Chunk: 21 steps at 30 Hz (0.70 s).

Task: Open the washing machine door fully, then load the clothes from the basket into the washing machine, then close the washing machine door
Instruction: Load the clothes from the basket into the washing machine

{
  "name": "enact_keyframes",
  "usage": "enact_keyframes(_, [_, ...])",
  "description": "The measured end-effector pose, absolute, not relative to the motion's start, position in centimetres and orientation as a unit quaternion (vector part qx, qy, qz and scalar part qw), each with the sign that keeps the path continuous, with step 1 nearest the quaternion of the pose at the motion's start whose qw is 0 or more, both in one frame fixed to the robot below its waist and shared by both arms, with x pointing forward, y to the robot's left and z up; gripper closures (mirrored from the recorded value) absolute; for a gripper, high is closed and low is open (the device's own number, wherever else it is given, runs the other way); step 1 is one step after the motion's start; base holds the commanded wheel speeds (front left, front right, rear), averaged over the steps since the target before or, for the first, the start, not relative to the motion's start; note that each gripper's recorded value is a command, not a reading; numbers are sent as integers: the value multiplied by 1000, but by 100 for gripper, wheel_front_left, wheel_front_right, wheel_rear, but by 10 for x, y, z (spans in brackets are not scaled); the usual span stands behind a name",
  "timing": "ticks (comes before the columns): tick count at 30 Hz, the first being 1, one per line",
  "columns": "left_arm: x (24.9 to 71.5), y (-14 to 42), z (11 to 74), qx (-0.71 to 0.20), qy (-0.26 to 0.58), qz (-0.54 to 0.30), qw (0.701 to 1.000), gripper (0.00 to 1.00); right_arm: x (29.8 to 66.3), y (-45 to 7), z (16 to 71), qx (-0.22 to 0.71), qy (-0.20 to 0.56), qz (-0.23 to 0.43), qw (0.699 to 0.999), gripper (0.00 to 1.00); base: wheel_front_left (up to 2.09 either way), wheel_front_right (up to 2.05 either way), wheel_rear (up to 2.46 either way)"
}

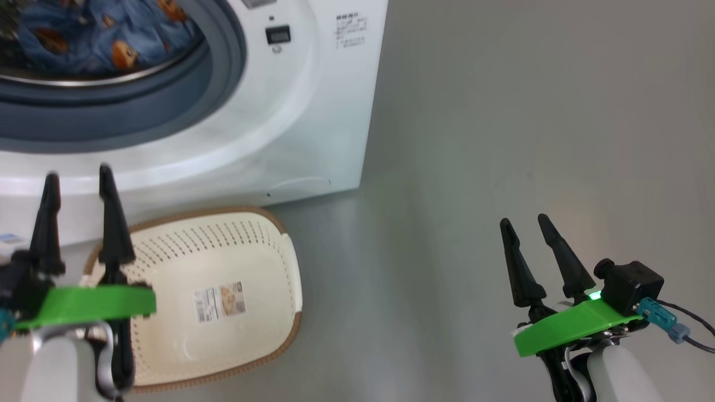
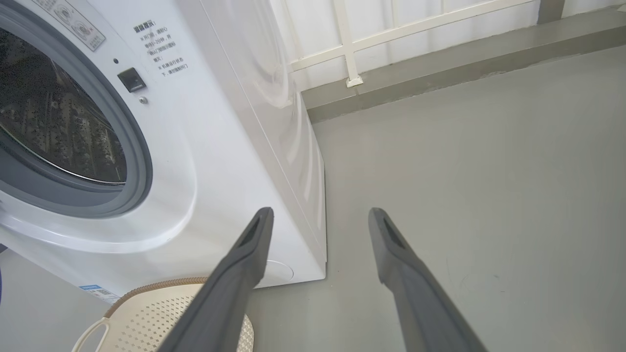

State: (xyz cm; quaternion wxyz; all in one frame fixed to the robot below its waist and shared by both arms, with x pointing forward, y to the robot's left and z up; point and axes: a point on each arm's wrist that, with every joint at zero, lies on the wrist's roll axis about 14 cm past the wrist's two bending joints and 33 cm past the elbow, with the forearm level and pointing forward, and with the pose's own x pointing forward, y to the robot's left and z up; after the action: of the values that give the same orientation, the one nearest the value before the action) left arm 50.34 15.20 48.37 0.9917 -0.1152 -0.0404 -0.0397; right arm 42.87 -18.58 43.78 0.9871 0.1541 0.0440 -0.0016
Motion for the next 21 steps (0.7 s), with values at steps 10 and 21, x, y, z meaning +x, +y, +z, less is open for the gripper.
enact_keyframes(10, [439, 168, 492, -88, -35, -21, 995, 0, 404, -185, 466, 147, 14, 4, 989, 0, 0, 0, 0])
enact_keyframes(21, [378, 171, 494, -77, -24, -21, 997, 0, 379, -186, 495, 112, -23, 14, 993, 0, 0, 0, 0])
